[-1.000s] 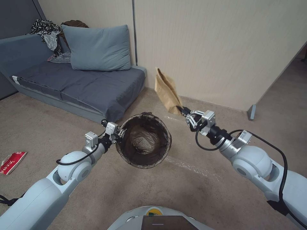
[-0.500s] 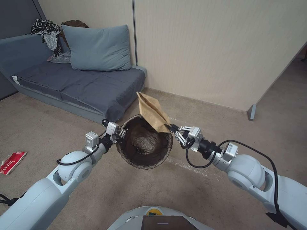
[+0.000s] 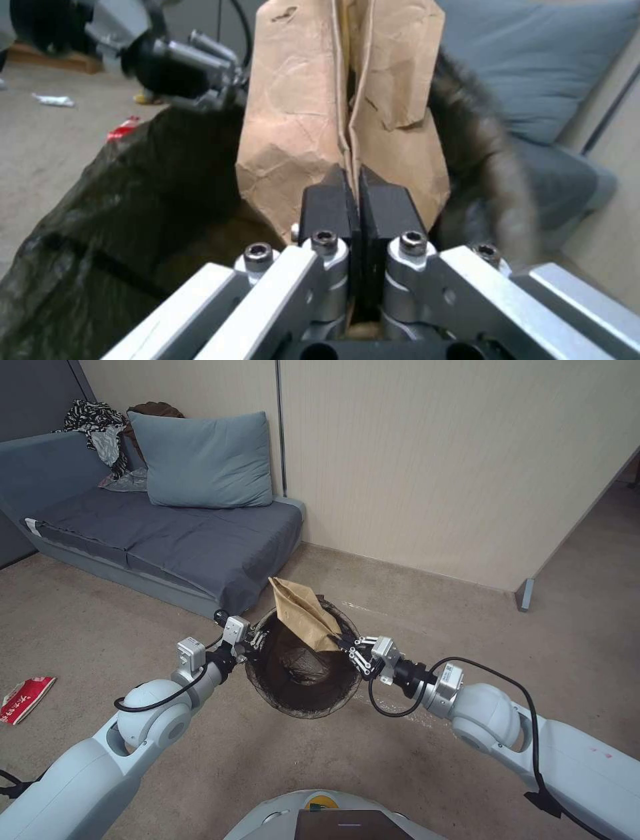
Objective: Pick up the trash bin, then pick up the garbage from the floor and place it into the trash bin.
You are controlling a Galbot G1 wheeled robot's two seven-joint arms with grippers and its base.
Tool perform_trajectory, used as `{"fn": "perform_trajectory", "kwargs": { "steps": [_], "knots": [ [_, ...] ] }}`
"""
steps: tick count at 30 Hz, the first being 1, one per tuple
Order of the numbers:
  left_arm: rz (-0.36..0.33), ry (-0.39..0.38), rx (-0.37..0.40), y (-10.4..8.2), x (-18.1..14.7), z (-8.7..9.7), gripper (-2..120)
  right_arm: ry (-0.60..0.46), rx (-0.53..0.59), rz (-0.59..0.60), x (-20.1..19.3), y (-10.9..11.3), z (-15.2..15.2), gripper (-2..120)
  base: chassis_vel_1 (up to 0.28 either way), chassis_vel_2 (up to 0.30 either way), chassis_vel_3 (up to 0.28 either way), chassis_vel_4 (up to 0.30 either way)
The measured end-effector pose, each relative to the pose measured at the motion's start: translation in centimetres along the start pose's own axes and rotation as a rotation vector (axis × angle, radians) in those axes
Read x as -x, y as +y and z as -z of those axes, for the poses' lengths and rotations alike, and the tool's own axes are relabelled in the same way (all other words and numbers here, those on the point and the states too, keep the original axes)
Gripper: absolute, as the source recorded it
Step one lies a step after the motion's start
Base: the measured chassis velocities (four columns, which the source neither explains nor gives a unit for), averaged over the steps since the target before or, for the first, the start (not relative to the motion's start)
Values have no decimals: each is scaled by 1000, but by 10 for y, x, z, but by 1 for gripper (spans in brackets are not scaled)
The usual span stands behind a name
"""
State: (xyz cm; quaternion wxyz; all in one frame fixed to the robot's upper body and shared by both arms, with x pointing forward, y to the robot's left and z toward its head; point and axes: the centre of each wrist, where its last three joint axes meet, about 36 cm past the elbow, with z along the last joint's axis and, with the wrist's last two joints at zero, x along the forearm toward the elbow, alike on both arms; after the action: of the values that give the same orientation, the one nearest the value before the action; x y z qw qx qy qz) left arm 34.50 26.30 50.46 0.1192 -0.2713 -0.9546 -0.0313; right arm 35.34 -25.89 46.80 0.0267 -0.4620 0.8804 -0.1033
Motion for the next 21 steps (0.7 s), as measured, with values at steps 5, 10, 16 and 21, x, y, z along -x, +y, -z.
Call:
{"fn": "perform_trajectory", "kwargs": {
  "steps": [5, 10, 16, 21],
  "knots": [
    [-1, -4, -2, -1, -1, 1, 4, 16, 21, 21, 11, 8, -12, 0, 0, 0, 0, 0],
    [2, -5, -3, -1, -1, 2, 4, 22, 22, 23, 14, 10, -13, 0, 0, 0, 0, 0],
    [4, -8, -4, 0, -1, 3, 4, 25, 13, 30, 11, 10, -8, 12, 0, 0, 0, 0],
    [4, -11, -9, 0, 0, 3, 4, 23, 11, 27, 10, 11, -6, 34, 0, 0, 0, 0]
  ]
}}
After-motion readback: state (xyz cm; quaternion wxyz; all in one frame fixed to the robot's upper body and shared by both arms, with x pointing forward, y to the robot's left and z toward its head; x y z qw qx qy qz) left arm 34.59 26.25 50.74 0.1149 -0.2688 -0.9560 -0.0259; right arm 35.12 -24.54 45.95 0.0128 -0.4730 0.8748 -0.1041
